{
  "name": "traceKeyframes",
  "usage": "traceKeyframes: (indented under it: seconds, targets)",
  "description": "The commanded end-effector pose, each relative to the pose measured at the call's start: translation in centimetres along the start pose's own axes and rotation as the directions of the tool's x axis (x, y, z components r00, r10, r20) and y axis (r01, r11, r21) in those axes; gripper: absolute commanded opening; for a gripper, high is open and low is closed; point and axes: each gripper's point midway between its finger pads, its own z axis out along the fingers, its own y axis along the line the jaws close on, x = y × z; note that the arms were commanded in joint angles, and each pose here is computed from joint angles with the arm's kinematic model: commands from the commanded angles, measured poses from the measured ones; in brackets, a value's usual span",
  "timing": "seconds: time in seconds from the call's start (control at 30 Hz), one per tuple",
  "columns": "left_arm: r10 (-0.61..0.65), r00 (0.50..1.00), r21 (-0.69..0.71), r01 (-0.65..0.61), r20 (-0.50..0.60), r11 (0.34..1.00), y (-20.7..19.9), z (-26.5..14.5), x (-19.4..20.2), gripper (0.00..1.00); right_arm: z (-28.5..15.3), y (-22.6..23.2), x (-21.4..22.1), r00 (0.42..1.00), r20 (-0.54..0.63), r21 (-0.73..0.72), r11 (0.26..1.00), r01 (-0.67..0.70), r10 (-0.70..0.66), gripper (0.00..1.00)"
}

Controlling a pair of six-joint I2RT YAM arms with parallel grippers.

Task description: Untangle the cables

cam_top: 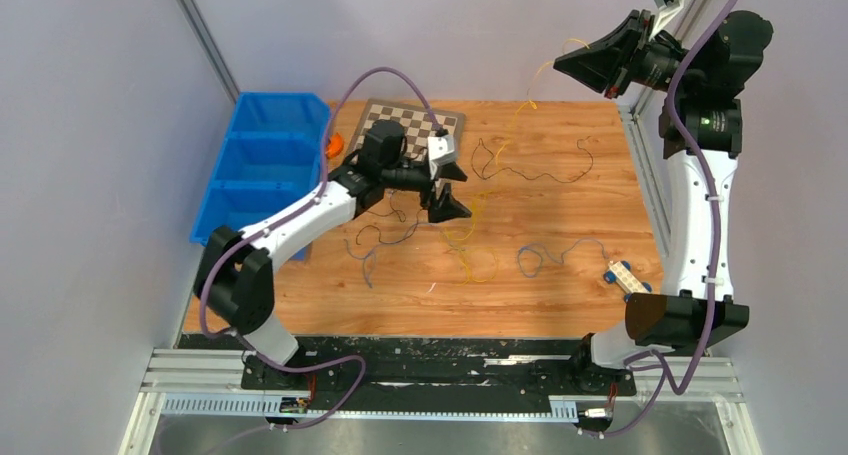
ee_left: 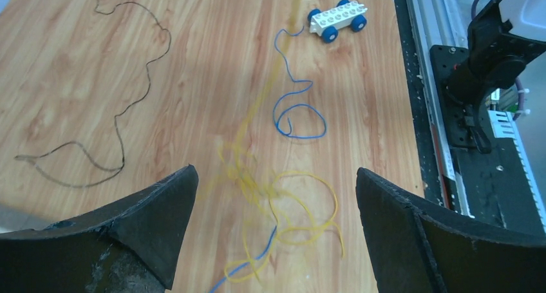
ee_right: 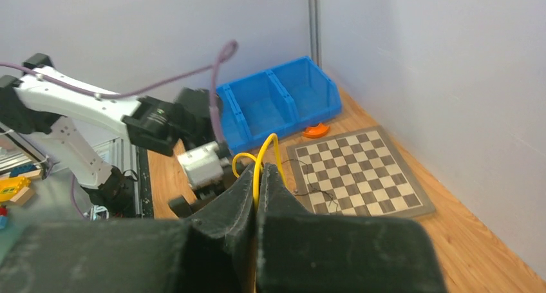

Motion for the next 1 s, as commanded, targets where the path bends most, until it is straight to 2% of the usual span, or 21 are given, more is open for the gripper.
traceKeyframes:
  seconds: [0.0, 0.07, 0.13, 0.17, 0.2, 0.23, 0.3, 0.43, 0.5, 0.53, 0.63, 0.67, 0.7, 0.77, 0.8, 0.87, 0.97]
  targets:
    - [0.093, 0.995, 0.032, -0.094, 0.045, 0.995, 1.3, 3.9, -0.2, 1.0, 0.4, 2.9, -1.8, 0.998, 0.028, -0.053, 0.997, 0.058, -0.057, 0.0]
    - [0.073, 0.997, 0.066, -0.074, 0.017, 0.995, 1.1, 5.2, 1.4, 0.95, 0.6, 3.2, -1.7, 0.998, 0.028, -0.064, 0.996, 0.057, -0.055, 0.0]
    - [0.051, 0.998, 0.086, -0.048, -0.028, 0.995, 1.0, 6.0, 3.3, 0.73, 0.6, 3.1, -1.5, 0.998, 0.026, -0.064, 0.996, 0.055, -0.054, 0.0]
    - [0.028, 0.998, 0.087, -0.023, -0.053, 0.996, 0.9, 6.0, 4.0, 0.49, 0.5, 2.9, -1.3, 0.998, 0.024, -0.059, 0.997, 0.051, -0.05, 0.0]
    - [0.014, 0.998, 0.088, -0.008, -0.063, 0.996, 0.8, 5.9, 4.2, 0.36, 0.3, 2.4, -1.0, 0.999, 0.023, -0.043, 0.998, 0.041, -0.04, 0.0]
    - [-0.009, 0.997, 0.088, 0.015, -0.071, 0.996, 0.6, 5.5, 4.5, 0.11, 0.1, 1.5, -0.5, 1.0, 0.021, -0.017, 1.0, 0.024, -0.023, 0.0]
    - [-0.034, 0.999, 0.076, 0.036, -0.023, 0.996, 0.1, 4.4, 3.2, 0.0, -0.9, -2.0, 1.4, 0.999, 0.017, 0.085, 0.996, -0.033, 0.032, 0.0]
    - [-0.161, 0.983, 0.066, 0.156, 0.083, 0.986, -1.8, 2.1, -2.6, 0.0, -2.5, -9.4, 8.9, 0.983, -0.037, 0.297, 0.941, -0.161, 0.179, 0.0]
    - [-0.266, 0.956, 0.059, 0.261, 0.124, 0.964, -2.2, 1.4, -5.5, 0.0, -2.9, -11.2, 13.1, 0.964, -0.068, 0.357, 0.908, -0.218, 0.258, 0.06]
    - [-0.33, 0.932, 0.051, 0.326, 0.15, 0.944, -2.1, 1.0, -7.3, 0.0, -2.9, -11.5, 14.5, 0.954, -0.077, 0.371, 0.896, -0.243, 0.29, 0.16]
    - [-0.436, 0.88, 0.014, 0.441, 0.187, 0.897, -1.4, 0.7, -9.7, 0.0, -3.1, -11.2, 17.0, 0.933, -0.117, 0.41, 0.872, -0.266, 0.339, 0.64]
    - [-0.479, 0.853, -0.013, 0.492, 0.209, 0.87, -0.9, 0.4, -10.8, 0.0, -3.3, -10.7, 17.3, 0.929, -0.126, 0.413, 0.87, -0.27, 0.348, 0.74]
    - [-0.504, 0.836, -0.03, 0.522, 0.216, 0.853, -0.5, 0.5, -11.0, 0.0, -3.5, -10.0, 17.3, 0.929, -0.134, 0.407, 0.874, -0.265, 0.344, 0.78]
    - [-0.589, 0.771, -0.085, 0.621, 0.242, 0.779, 0.7, 0.5, -11.7, 0.0, -3.6, -8.1, 17.0, 0.932, -0.149, 0.375, 0.891, -0.256, 0.331, 0.85]
    - [-0.606, 0.752, -0.126, 0.648, 0.259, 0.751, 1.4, 0.2, -12.4, 0.0, -3.5, -6.7, 16.9, 0.93, -0.153, 0.334, 0.903, -0.269, 0.333, 0.85]
    - [-0.637, 0.724, -0.137, 0.682, 0.264, 0.718, 2.0, 0.4, -13.1, 0.0, -2.5, -2.3, 16.9, 0.919, -0.176, 0.158, 0.931, -0.328, 0.354, 0.86]
    - [-0.678, 0.685, -0.111, 0.721, 0.267, 0.684, 2.1, 0.9, -13.5, 0.0, -0.1, 1.9, 18.7, 0.909, -0.259, 0.046, 0.944, -0.327, 0.328, 0.86]
